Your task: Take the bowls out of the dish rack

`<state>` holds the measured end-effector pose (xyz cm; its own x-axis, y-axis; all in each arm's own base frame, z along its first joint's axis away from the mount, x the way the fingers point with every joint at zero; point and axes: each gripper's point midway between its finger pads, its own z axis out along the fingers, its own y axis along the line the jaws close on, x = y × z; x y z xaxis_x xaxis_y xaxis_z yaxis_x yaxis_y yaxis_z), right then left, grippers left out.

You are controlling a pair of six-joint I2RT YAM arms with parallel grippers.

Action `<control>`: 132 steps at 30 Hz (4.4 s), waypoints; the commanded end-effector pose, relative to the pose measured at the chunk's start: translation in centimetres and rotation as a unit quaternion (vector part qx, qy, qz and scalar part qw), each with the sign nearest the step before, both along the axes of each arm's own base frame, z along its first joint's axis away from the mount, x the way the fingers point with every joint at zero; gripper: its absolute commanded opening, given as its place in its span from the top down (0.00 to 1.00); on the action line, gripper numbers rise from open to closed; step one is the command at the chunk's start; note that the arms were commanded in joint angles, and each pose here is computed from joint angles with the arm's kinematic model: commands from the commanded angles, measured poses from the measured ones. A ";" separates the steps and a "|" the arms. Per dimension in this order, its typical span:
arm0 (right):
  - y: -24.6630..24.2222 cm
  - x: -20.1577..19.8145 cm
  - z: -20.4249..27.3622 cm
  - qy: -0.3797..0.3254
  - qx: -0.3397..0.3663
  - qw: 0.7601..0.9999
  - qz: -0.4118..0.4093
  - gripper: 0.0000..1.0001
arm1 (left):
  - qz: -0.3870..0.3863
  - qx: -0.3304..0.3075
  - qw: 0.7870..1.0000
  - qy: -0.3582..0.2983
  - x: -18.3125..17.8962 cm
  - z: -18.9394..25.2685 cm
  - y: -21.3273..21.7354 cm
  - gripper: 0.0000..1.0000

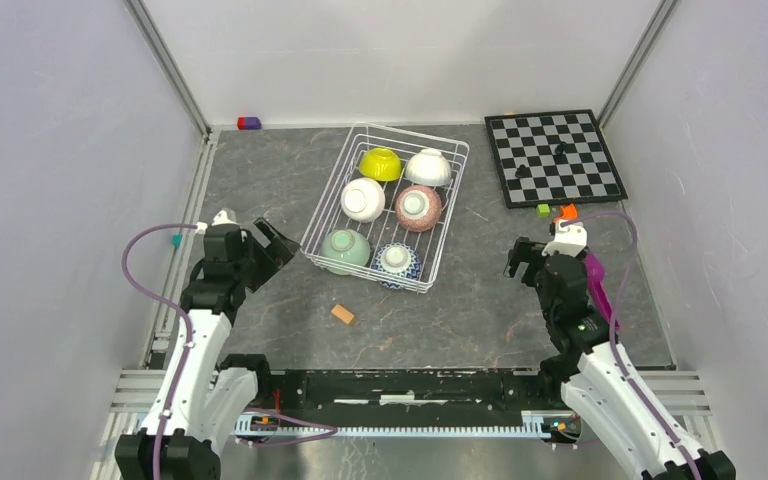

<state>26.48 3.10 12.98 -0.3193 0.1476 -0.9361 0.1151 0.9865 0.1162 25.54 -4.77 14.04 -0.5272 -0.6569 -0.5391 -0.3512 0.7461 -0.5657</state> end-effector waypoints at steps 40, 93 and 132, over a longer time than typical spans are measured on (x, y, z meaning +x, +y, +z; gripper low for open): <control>9.7 -1.3 5.9 -0.068 0.048 0.954 0.288 0.02 | -0.236 0.300 0.924 0.005 14.2 5.5 -15.3 0.00; 8.8 -1.0 6.2 -0.083 0.044 0.960 0.262 0.02 | -0.118 0.577 0.808 0.040 17.4 0.0 -16.7 0.11; 8.8 -1.1 7.2 -0.093 0.051 0.960 0.260 0.02 | -0.124 0.303 0.943 -0.067 14.1 9.3 -13.6 0.47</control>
<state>25.03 11.83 17.66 -0.2601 0.0853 -0.9618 -0.4166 0.8887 0.1914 39.48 -18.56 19.68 -0.5908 0.1602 -0.7908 -0.0865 0.9618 0.2596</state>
